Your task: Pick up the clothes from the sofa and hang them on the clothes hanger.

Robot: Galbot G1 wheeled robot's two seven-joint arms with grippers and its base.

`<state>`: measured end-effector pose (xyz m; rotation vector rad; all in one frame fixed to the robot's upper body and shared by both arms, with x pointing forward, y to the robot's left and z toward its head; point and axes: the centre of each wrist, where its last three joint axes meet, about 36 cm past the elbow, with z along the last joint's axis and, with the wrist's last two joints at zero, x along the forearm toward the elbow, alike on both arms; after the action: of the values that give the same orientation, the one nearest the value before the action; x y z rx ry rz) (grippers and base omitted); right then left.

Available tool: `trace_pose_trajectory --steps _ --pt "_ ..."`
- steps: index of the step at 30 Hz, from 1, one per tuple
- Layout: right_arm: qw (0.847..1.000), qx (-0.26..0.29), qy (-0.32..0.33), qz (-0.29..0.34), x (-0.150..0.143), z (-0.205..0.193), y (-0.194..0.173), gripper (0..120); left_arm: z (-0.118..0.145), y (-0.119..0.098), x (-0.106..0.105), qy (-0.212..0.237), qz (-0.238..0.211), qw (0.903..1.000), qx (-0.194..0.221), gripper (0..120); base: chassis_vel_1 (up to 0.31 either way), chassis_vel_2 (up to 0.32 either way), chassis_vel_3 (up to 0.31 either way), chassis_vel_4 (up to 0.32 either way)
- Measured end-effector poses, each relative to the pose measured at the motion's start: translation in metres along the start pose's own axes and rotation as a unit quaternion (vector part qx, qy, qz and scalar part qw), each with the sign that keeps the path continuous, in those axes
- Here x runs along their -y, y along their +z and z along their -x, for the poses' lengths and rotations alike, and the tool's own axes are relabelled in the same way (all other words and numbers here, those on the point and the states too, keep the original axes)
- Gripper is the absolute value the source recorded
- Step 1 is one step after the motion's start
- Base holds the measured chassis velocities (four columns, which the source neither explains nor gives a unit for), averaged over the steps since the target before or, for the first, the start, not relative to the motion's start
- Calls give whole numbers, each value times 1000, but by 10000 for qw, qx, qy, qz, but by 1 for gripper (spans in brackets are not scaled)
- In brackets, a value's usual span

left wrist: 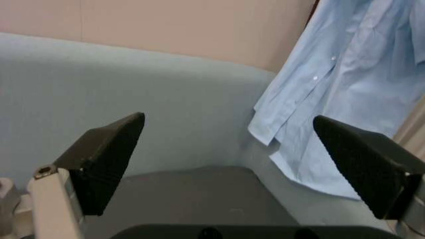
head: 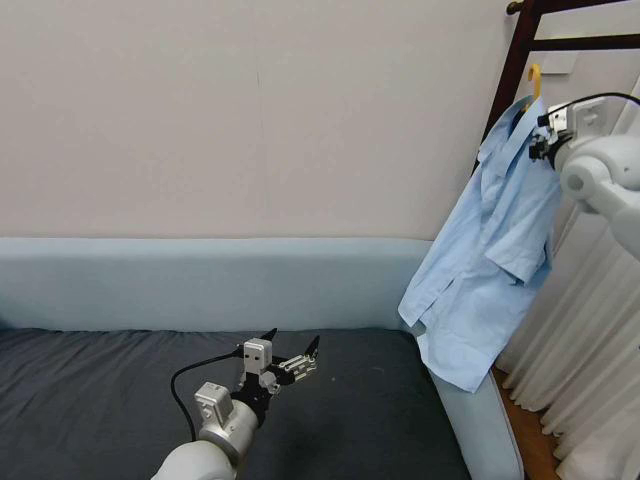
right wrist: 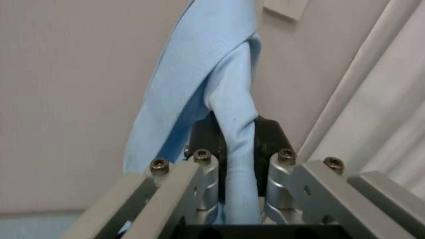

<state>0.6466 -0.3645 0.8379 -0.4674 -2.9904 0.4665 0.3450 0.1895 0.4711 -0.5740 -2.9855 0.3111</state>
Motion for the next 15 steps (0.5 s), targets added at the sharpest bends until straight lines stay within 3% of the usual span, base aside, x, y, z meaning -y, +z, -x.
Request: trace_pose_trajectory --steps 10,15 --pt "9982 -194 331 470 16 29 -60 7 -6 0 -4 -60 -31 10000 38 100 0 0 0 0" --pt "9938 -537 207 949 20 45 -67 7 -6 -3 -3 -49 -43 9999 86 100 0 0 0 0"
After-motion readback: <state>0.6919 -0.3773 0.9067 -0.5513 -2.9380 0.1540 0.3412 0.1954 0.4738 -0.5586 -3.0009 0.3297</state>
